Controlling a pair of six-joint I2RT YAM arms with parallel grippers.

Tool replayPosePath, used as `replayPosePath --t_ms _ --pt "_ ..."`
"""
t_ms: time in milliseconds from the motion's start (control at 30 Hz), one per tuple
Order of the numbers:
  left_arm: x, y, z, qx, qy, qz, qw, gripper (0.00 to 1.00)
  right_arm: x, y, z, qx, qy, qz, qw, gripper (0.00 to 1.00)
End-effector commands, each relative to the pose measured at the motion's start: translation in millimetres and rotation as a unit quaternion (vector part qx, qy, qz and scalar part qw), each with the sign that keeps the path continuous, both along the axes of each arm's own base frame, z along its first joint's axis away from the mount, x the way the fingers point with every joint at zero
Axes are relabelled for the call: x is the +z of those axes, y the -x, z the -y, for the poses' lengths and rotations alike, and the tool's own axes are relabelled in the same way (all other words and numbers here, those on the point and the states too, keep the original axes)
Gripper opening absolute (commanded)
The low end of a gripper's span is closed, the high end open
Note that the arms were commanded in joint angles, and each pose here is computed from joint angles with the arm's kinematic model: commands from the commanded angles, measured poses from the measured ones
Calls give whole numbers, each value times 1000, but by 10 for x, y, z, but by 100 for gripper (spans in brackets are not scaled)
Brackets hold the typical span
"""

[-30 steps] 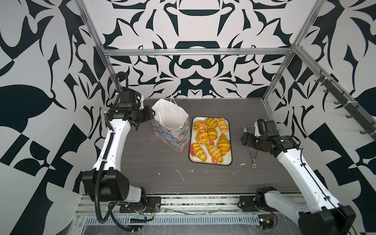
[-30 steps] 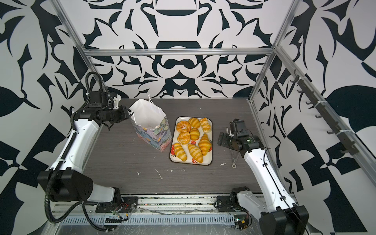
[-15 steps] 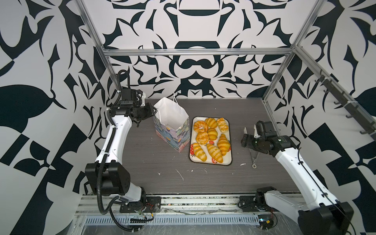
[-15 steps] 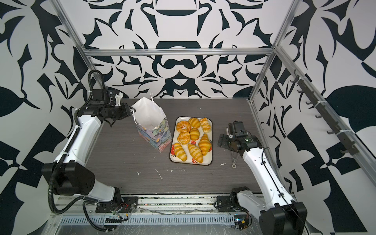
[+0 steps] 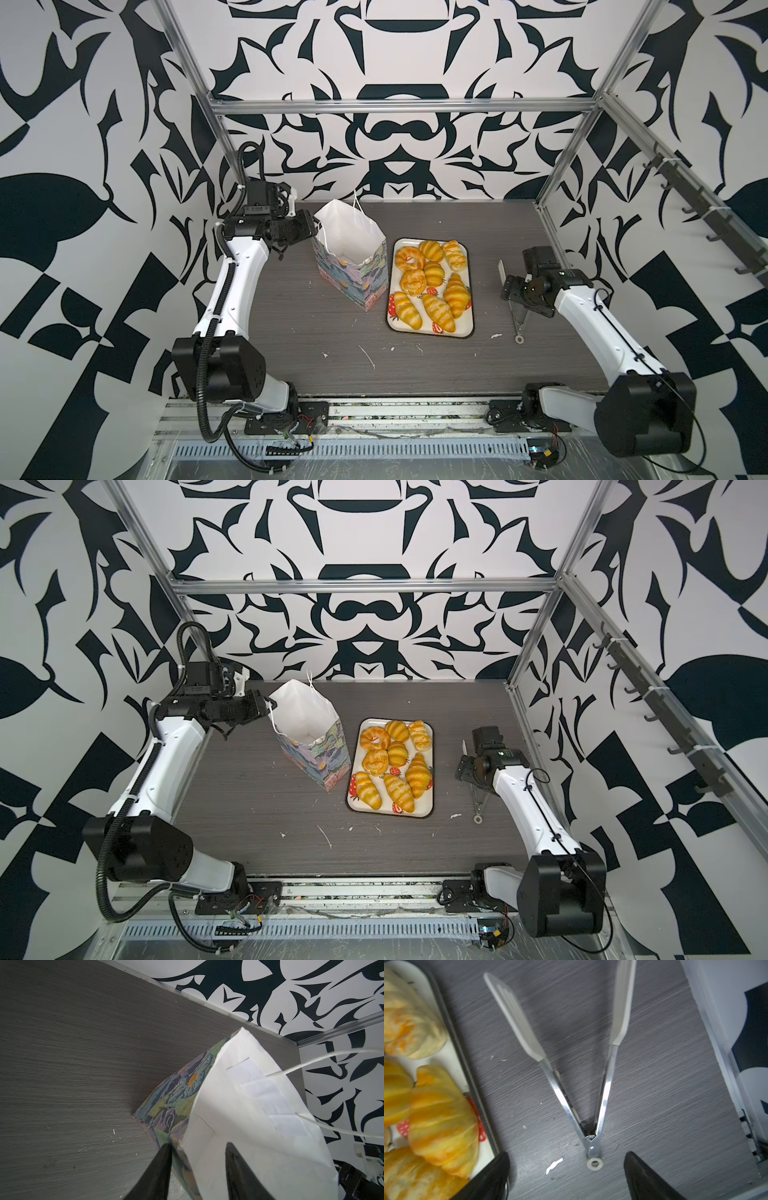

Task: Pack bread into a paper bag
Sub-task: Pick up the pair of food tongs from the middle-right of the table.

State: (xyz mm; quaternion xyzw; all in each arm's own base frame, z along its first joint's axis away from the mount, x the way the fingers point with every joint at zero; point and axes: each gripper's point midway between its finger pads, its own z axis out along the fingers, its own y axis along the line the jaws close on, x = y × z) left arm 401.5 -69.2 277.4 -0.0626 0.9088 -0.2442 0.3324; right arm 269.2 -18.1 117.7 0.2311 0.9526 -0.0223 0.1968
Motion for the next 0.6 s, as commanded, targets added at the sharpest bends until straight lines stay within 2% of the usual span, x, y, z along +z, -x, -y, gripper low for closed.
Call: replayPosePath --t_ms 0,567 --pt "112 86 -12 0 -5 9 1000 45 -20 -47 72 -18 9 8 1000 90" --pt "-62 202 -147 22 -42 -18 999 45 -517 -44 198 -48 13 -41 998 93"
